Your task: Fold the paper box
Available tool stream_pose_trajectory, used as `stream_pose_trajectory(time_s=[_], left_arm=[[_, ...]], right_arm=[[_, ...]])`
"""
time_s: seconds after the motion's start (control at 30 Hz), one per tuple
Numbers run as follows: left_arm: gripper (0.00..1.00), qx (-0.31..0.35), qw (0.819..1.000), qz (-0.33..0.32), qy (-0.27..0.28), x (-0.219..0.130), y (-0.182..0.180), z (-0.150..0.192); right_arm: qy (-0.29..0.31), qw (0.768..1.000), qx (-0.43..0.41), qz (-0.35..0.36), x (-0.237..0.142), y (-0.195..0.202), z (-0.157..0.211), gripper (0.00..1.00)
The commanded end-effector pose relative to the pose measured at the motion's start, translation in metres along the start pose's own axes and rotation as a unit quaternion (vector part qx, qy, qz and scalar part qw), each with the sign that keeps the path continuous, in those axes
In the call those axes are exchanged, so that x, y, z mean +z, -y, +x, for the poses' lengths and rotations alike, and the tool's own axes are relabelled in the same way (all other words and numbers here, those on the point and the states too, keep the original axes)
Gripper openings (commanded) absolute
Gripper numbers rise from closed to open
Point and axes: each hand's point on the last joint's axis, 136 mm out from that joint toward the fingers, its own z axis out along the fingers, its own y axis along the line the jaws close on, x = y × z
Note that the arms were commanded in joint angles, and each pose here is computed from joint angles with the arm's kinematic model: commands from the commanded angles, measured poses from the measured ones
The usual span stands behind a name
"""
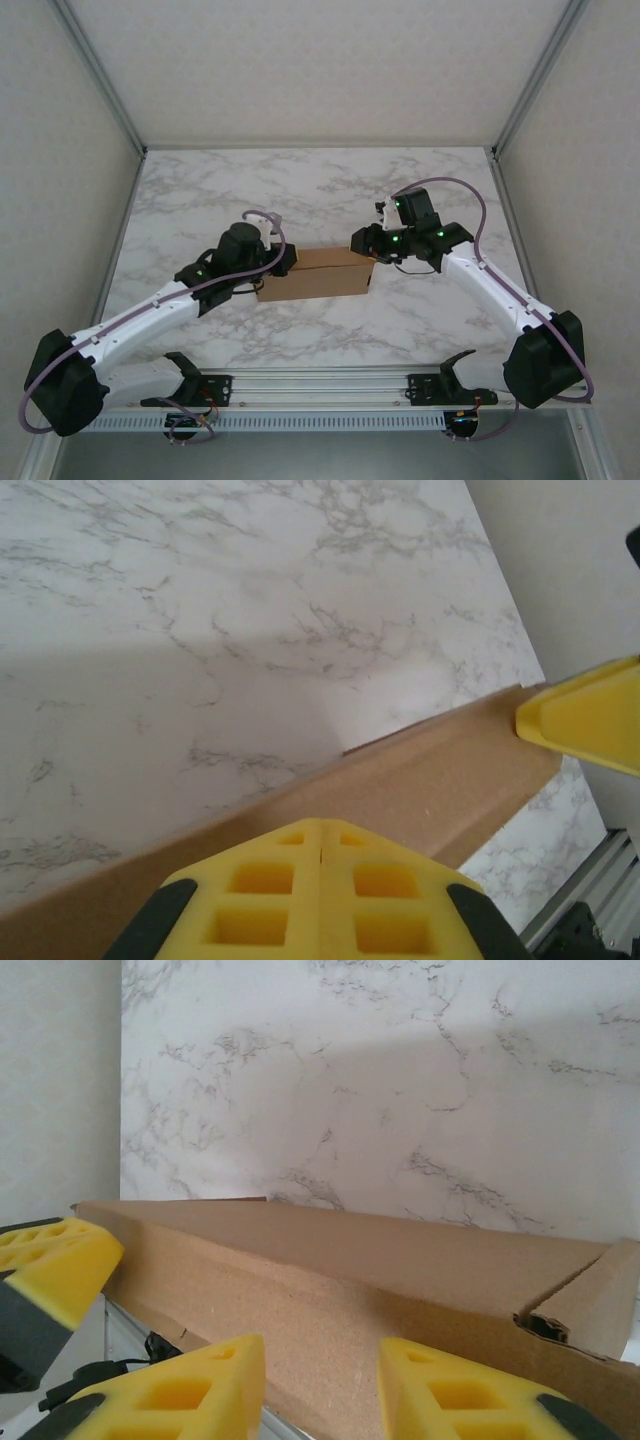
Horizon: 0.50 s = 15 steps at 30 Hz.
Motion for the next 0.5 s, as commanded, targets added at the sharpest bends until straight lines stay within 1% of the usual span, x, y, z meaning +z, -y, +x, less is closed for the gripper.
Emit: stream_pose_trajectory(time_s=[0.0,0.17,0.27,0.33,0.47], left_arm=[[0.00,-0.018,1.000,0.001,0.018,0.000,-0.006,-0.005],[0.00,-0.026,1.000,0.004,0.006,0.002,-0.009,0.005],[0.00,-0.027,1.000,0.002,0.003,0.002,-0.012,0.008],[0.00,-0.028,1.000,0.001,-0.001,0.002,-0.013,0.012],[0.00,-0.027,1.000,0.000,-0.001,0.000,-0.015,0.014]], right_arm=[[-0.040,0.998,0.019,0.038,0.007,0.021,0.024,0.36],[-0.034,0.999,0.010,0.021,-0.001,0.006,0.018,0.41],[-0.021,1.000,0.001,0.014,-0.012,-0.005,0.012,0.48],[-0.009,1.000,-0.009,0.027,-0.022,-0.007,0.007,0.50],[0.018,0.997,-0.027,0.071,-0.040,0.000,0.000,0.50]])
